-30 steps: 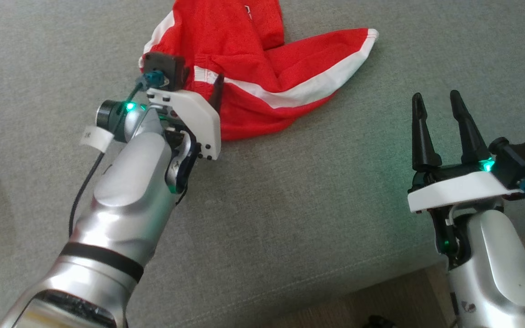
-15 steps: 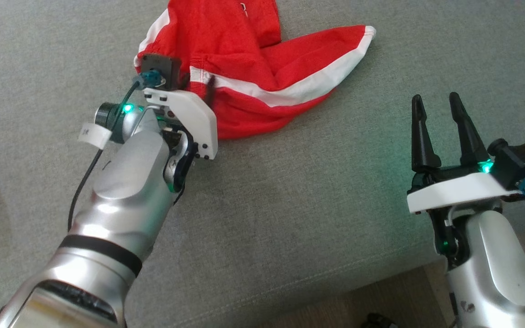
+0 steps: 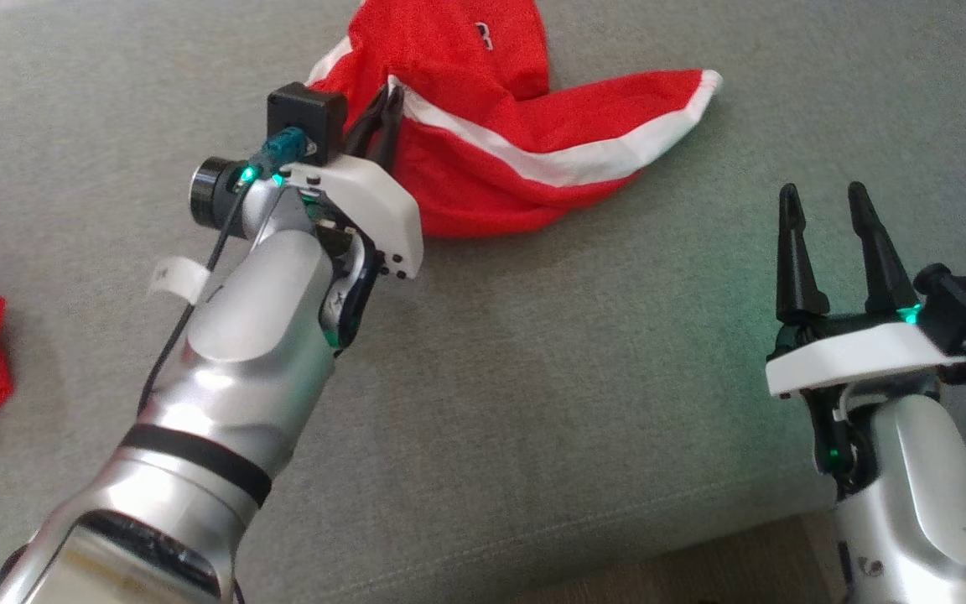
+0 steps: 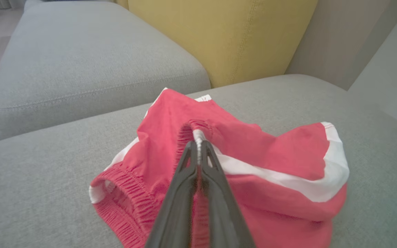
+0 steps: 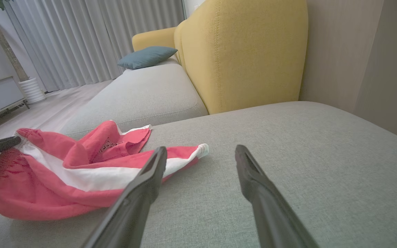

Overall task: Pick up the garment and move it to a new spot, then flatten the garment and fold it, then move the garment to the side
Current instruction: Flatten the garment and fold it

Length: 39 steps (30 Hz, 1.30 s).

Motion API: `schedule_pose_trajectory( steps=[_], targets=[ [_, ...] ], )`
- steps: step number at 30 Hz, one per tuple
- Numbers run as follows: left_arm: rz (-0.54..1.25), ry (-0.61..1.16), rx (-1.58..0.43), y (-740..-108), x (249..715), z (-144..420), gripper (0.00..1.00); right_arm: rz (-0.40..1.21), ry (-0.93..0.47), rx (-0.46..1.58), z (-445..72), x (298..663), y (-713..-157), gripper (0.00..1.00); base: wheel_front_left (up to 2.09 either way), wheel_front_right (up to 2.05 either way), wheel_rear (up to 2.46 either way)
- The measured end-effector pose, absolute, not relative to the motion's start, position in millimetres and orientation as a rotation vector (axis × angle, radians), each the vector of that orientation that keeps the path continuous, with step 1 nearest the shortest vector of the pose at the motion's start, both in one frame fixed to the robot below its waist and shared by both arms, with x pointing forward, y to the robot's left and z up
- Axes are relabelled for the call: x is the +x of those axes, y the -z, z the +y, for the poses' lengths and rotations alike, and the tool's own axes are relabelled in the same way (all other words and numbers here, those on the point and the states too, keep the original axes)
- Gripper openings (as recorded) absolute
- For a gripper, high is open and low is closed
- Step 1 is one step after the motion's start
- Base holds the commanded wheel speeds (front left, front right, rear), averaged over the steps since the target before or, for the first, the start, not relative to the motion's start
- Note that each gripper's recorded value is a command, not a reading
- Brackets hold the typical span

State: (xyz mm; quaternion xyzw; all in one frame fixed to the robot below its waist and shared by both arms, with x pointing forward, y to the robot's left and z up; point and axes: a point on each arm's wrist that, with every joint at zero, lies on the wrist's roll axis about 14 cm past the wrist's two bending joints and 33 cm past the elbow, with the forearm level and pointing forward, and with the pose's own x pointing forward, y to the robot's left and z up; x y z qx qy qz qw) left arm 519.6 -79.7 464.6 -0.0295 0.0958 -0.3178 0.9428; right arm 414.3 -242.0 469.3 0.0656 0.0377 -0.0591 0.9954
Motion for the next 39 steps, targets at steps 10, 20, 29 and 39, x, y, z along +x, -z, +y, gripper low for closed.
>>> schedule_pose_trajectory(
  steps=[10, 20, 29, 39],
  targets=[
    [0.105, 0.569, -0.088, -484.9, 490.5, -39.2, 0.0, 0.126, 0.054, 0.16, -214.6, 406.7, -455.1, 1.0, 0.0, 0.0, 0.0],
    [0.072, 0.488, -0.086, -489.6, 454.8, 0.9, 0.0, 0.152, -0.011, 0.185, -189.2, 397.6, -450.6, 1.0, 0.0, 0.0, 0.0],
    [0.065, 0.475, -0.1, -493.9, 441.9, 6.9, 0.0, 0.269, 0.046, 0.214, -204.0, 396.1, -422.6, 1.0, 0.0, 0.0, 0.0],
    [0.078, 0.468, -0.097, -488.1, 441.7, 11.5, 0.0, 0.38, 0.046, 0.303, -193.4, 423.5, -395.1, 1.0, 0.0, 0.0, 0.0]
  ],
)
